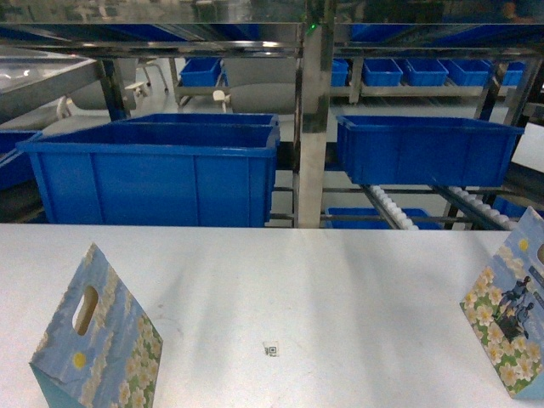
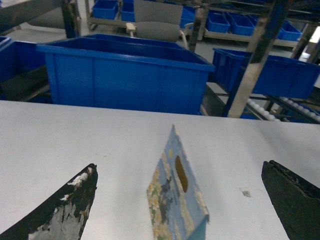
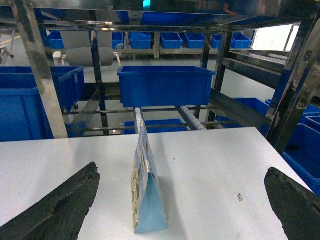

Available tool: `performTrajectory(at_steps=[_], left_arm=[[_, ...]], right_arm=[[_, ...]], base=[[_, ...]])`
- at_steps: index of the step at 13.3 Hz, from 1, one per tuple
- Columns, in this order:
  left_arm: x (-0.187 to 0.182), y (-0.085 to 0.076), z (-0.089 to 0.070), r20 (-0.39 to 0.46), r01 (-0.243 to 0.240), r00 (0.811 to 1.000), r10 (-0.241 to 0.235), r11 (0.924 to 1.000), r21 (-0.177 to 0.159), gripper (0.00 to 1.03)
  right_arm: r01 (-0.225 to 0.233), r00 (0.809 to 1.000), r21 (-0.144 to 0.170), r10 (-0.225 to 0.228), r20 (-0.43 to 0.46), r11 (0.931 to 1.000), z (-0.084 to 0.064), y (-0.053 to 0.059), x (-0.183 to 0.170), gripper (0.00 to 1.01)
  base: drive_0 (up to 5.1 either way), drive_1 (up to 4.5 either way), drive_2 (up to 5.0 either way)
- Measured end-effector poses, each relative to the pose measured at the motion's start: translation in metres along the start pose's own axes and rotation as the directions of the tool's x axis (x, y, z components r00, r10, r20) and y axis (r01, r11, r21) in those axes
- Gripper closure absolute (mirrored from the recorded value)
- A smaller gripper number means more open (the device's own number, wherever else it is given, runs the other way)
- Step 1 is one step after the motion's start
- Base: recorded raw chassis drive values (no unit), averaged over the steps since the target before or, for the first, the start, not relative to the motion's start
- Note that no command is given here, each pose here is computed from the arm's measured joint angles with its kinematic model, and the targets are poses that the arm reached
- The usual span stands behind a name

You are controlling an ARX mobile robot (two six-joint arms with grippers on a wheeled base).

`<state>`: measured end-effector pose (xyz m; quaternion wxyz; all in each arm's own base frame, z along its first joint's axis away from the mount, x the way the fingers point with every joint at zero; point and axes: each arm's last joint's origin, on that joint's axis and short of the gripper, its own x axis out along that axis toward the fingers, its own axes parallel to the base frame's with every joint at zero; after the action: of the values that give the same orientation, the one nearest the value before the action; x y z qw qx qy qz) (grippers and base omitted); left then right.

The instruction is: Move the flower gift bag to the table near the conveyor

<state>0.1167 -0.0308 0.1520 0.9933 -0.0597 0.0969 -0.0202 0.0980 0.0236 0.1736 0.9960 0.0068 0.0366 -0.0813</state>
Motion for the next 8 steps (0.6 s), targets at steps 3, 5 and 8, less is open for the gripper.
performTrajectory(at_steps=[3, 5, 8], left_arm=[[-0.003, 0.002, 0.019, 0.202, -0.025, 0.979, 0.02, 0.9994, 0.024, 0.23], [-0.007, 0.008, 0.021, 0.225, -0.045, 0.974, 0.03, 0.997, 0.063, 0.39], [-0.011, 0.017, 0.02, 0.217, -0.049, 0.976, 0.028, 0.9944, 0.094, 0.81]], right_arm=[[-0.12, 0.989, 0.009, 0.119, 0.087, 0.9927, 0.002, -0.007, 0.0, 0.26], [-0.148, 0.986, -0.008, 0.148, 0.072, 0.989, -0.006, -0.01, 0.001, 0.43], [-0.149, 0.986, -0.015, 0.15, 0.076, 0.9887, -0.006, -0.023, 0.003, 0.85]], base=[[0.0, 0.0, 0.0], [0.0, 0.0, 0.0], [0.0, 0.0, 0.0]])
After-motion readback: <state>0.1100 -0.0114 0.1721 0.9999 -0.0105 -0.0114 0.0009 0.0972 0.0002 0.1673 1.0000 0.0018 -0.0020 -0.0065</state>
